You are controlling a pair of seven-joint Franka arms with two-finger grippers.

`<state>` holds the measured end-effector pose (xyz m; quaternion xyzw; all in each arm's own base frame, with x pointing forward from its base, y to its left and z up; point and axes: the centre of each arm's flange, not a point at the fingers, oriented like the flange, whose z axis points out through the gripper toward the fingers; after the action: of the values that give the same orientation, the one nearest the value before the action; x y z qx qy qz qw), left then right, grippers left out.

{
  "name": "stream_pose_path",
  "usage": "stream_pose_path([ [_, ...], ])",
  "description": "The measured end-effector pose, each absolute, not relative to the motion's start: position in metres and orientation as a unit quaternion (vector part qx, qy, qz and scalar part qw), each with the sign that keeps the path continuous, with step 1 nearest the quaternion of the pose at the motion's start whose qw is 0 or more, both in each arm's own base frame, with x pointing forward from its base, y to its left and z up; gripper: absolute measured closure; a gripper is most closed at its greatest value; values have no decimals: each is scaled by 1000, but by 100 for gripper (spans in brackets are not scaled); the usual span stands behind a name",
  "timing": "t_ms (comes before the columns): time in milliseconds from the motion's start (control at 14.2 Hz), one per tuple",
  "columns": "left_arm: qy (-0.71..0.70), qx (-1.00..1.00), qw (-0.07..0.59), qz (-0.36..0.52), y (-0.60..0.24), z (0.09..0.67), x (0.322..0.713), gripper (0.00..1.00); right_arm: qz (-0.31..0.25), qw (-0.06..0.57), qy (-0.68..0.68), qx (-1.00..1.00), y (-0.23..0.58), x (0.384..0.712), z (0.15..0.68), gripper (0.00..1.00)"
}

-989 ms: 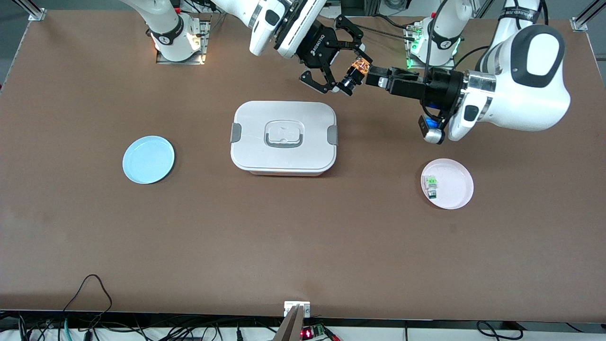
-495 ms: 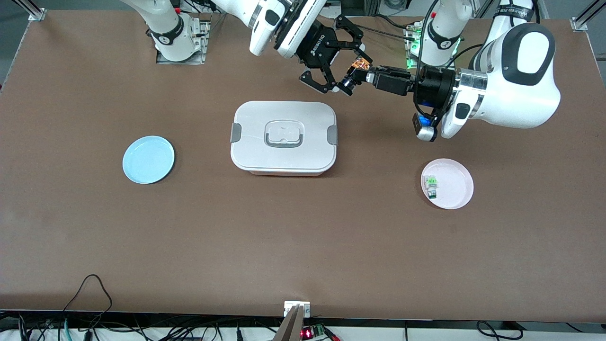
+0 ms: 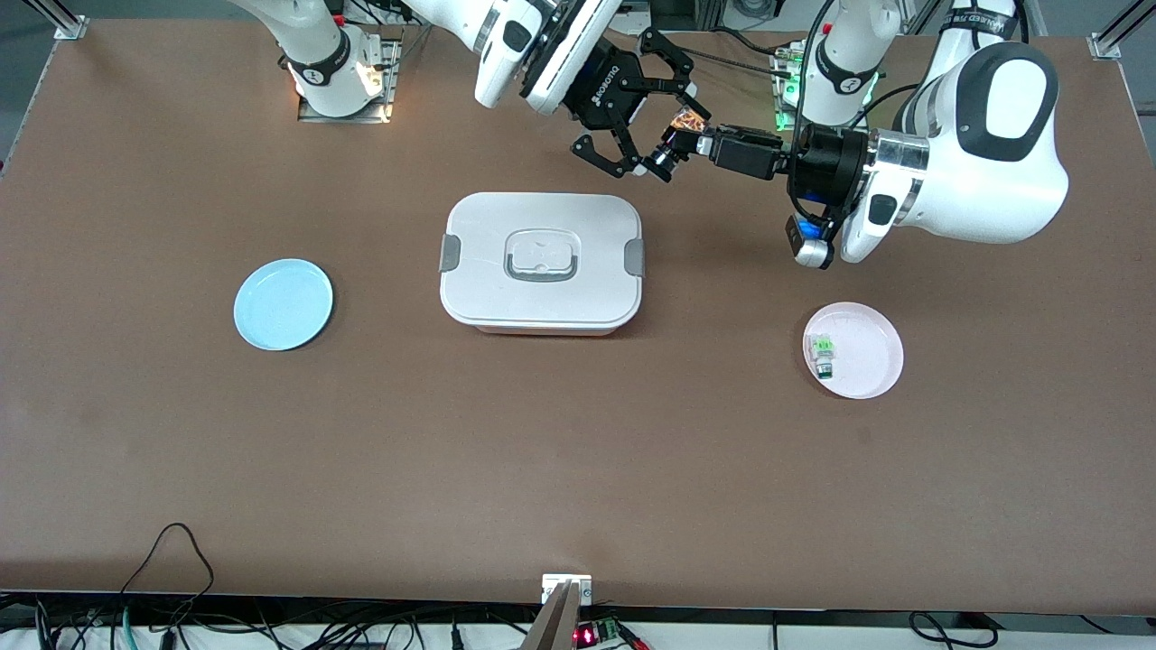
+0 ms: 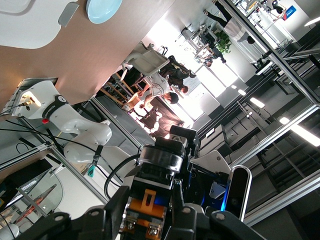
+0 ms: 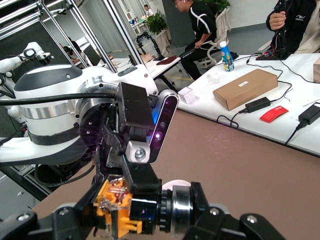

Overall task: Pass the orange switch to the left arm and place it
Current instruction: 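Grasp the switch with the left gripper while the right gripper opens, then lower the switch with the left gripper while the right gripper retracts, then open the left gripper to release the switch on the white plate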

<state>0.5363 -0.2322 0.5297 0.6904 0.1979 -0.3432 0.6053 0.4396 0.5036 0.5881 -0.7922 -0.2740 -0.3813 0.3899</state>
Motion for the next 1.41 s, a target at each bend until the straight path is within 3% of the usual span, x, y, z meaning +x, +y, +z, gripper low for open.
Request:
stream_pose_path([
  [212, 217, 704, 588, -332, -213, 518, 542, 66, -384, 390, -276, -790, 504, 440, 590, 1],
  [495, 240, 743, 549, -296, -162, 496, 553, 66, -381, 395, -266, -793, 503, 440, 592, 0],
  [636, 230, 791, 500, -268, -135, 470, 556, 66, -369, 399, -255, -799, 502, 443, 590, 0],
  [777, 211, 848, 422, -240, -113, 442, 557, 66, -329, 397, -240, -822, 492, 457, 580, 0],
  [1130, 124, 947, 229, -187, -72, 374, 561, 66, -217, 335, -220, -890, 400, 536, 540, 0],
  [1413, 65, 986, 78, -134, -33, 323, 574, 66, -96, 198, -254, -942, 295, 571, 511, 0],
])
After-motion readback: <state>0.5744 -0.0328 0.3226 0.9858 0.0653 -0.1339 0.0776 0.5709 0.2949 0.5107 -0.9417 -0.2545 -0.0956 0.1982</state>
